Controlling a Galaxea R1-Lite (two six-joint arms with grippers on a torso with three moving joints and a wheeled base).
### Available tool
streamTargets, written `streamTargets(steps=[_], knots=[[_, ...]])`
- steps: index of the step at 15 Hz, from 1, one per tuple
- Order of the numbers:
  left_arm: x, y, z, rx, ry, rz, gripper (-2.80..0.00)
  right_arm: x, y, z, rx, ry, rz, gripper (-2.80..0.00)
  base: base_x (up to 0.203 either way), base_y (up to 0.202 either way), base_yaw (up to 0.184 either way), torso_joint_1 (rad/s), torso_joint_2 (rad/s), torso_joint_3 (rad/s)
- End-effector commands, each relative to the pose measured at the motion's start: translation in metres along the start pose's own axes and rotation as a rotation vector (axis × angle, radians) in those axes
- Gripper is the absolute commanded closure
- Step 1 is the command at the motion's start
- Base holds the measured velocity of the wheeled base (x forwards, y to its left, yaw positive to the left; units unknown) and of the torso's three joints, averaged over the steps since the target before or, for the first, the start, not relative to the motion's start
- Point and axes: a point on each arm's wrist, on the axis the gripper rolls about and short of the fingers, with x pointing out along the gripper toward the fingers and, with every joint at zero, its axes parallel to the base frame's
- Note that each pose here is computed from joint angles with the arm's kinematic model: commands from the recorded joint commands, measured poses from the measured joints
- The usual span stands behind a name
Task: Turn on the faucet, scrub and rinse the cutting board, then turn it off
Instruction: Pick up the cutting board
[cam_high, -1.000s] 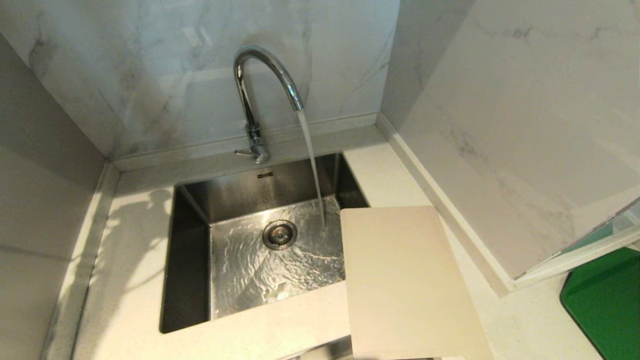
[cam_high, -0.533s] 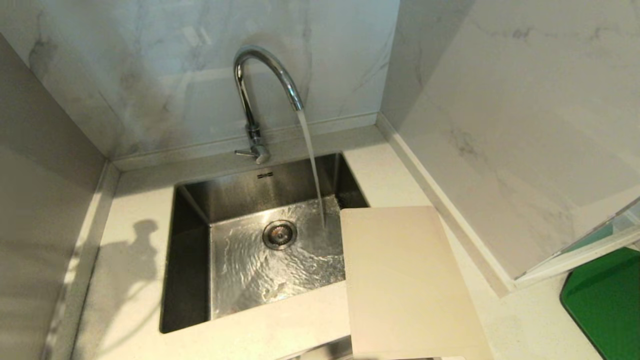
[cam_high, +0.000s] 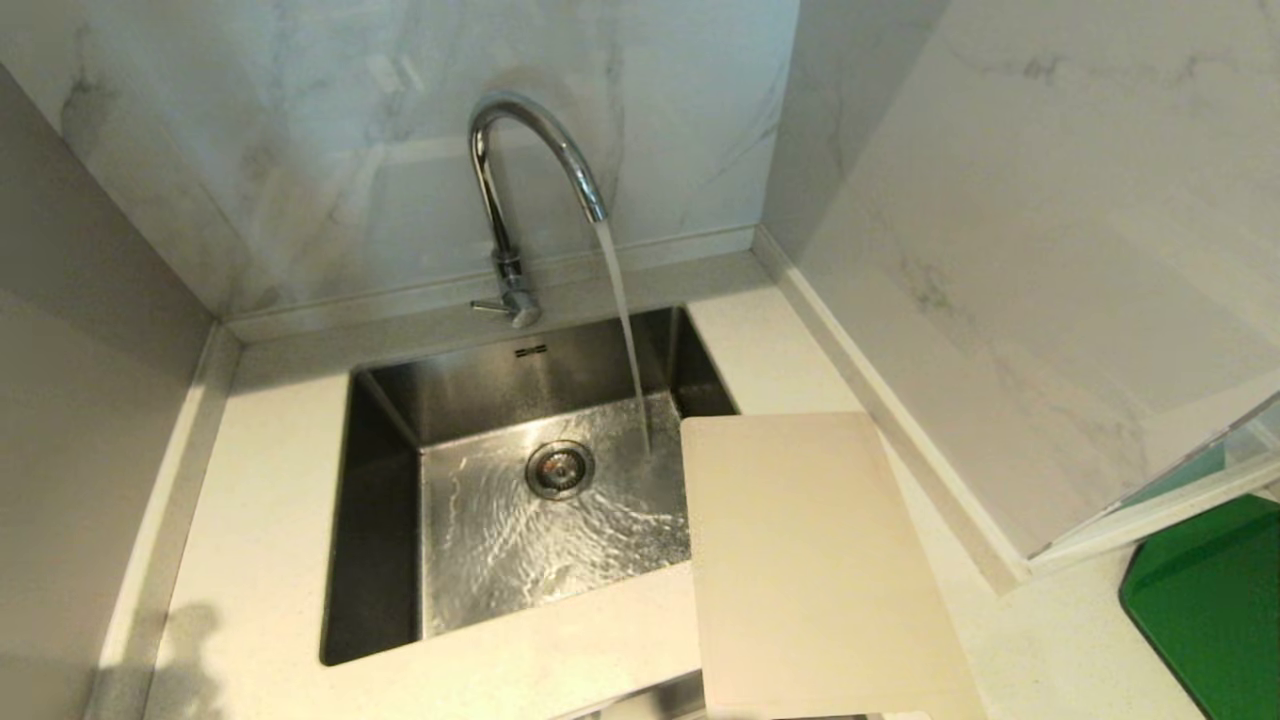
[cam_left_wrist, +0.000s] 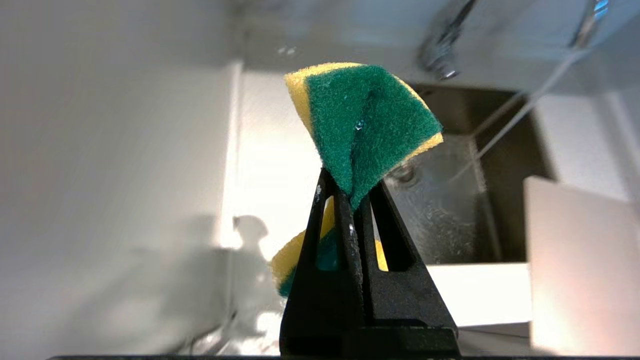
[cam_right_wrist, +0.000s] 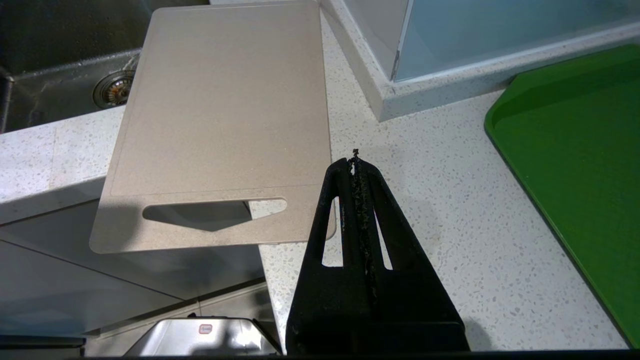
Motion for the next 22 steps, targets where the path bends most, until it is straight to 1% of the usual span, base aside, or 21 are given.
streamTargets(steps=[1,2,3,4,5,8,9,11,13,14,16,17,19,20,22], knots=[[-0.015,0.006,-0.031,-0.007,-0.002,0.066,0.00,0.000,0.000,0.000,0.000,0.000,0.000,0.00,0.000,0.000,0.000,0.000,0.00,0.000],[-0.016,0.007,-0.048,-0.005,0.010,0.109,0.00,0.000,0.000,0.000,0.000,0.000,0.000,0.00,0.000,0.000,0.000,0.000,0.00,0.000],[-0.016,0.009,-0.062,-0.003,0.028,0.114,0.00,0.000,0.000,0.000,0.000,-0.001,0.000,0.00,0.000,0.000,0.000,0.000,0.00,0.000],[-0.018,0.012,-0.077,-0.001,0.036,0.098,0.00,0.000,0.000,0.000,0.001,-0.001,0.000,0.00,0.000,0.000,0.000,0.000,0.00,0.000],[-0.018,0.015,-0.086,0.003,0.049,0.069,0.00,0.000,0.000,0.000,0.000,0.000,0.000,0.00,0.000,0.000,0.000,0.000,0.00,0.000],[-0.017,0.026,-0.088,0.028,0.094,-0.096,0.00,0.000,0.000,0.000,0.000,0.000,0.000,0.00,0.000,0.000,0.000,0.000,0.00,0.000],[-0.017,0.029,-0.092,0.033,0.104,-0.122,0.00,0.000,0.000,0.000,0.000,0.000,0.000,0.00,0.000,0.000,0.000,0.000,0.00,0.000],[-0.019,0.033,-0.112,0.032,0.110,-0.092,0.00,0.000,0.000,0.000,0.000,0.000,0.000,0.00,0.000,0.000,0.000,0.000,0.00,0.000],[-0.010,0.036,-0.130,0.024,0.162,-0.051,0.00,0.000,0.000,0.000,0.000,0.000,0.000,0.00,0.000,0.000,0.000,0.000,0.00,0.000],[-0.006,0.037,-0.135,0.018,0.174,-0.048,0.00,0.000,0.000,0.000,0.001,0.000,0.000,0.00,0.000,0.000,0.000,0.000,0.00,0.000],[0.007,0.038,-0.143,0.023,0.144,-0.076,0.00,0.000,0.000,0.000,0.001,0.000,0.000,0.00,0.000,0.000,0.000,0.000,0.00,0.000],[0.015,0.039,-0.149,0.038,0.130,-0.087,0.00,0.000,0.000,0.000,0.000,-0.001,0.000,0.00,0.000,0.000,0.000,0.000,0.00,0.000],[0.028,0.043,-0.166,0.060,0.135,-0.088,0.00,0.000,0.000,0.000,0.000,0.000,0.000,0.00,0.000,0.000,0.000,0.000,0.00,0.000],[0.032,0.044,-0.171,0.067,0.123,-0.096,0.00,0.000,0.000,0.000,0.000,0.000,0.000,0.00,0.000,0.000,0.000,0.000,0.00,0.000],[0.034,0.047,-0.175,0.079,0.135,-0.160,0.00,0.000,0.000,0.000,0.000,0.000,0.000,0.00,0.000,0.000,0.000,0.000,0.00,0.000]])
